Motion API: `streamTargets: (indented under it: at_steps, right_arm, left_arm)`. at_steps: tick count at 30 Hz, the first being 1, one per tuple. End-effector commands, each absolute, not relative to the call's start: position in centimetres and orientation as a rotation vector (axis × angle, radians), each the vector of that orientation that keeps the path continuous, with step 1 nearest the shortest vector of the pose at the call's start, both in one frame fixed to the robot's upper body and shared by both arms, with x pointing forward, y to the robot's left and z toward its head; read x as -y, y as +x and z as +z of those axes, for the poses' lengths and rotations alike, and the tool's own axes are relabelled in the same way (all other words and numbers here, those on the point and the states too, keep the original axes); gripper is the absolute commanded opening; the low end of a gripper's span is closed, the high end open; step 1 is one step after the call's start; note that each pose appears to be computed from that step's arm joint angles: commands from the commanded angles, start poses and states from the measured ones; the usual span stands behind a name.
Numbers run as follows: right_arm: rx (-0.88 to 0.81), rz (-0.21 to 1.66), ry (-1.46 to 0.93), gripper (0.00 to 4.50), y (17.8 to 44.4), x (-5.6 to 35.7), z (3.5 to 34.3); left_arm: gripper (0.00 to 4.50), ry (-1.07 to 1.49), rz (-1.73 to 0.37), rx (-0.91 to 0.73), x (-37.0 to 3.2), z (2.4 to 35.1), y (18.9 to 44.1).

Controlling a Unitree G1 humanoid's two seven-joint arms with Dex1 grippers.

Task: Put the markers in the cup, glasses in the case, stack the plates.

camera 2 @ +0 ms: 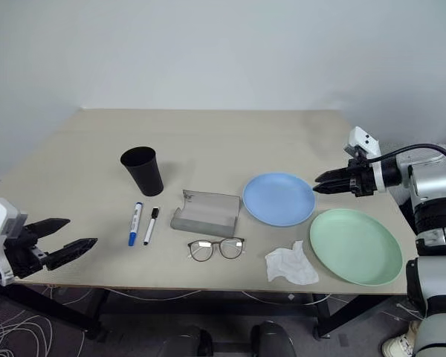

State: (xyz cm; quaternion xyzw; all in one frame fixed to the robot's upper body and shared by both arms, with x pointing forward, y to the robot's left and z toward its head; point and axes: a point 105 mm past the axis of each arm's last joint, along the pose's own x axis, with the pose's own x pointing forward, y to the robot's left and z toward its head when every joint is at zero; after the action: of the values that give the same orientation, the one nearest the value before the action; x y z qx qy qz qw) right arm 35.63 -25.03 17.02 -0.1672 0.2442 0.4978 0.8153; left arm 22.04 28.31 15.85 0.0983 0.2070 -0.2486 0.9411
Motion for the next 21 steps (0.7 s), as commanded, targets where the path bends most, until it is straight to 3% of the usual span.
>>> streamTargets:
  at_steps: [1, 14, 21]
  right_arm:
    - [-0.476, 1.012, -0.376, 1.53, 35.5, 26.3, 18.3]
    - [-0.597, 0.682, -0.377, 1.53, 34.8, 32.8, 14.9]
    - [-0.665, 0.531, -0.328, 1.53, 32.2, 36.8, 13.5]
  left_arm:
    - [4.45, 0.241, -0.525, -0.383, -28.3, 16.9, 23.0]
    - [4.45, 0.233, -0.567, -0.281, -26.7, 17.2, 24.2]
    - [4.45, 0.207, -0.607, -0.289, -26.2, 16.7, 24.3]
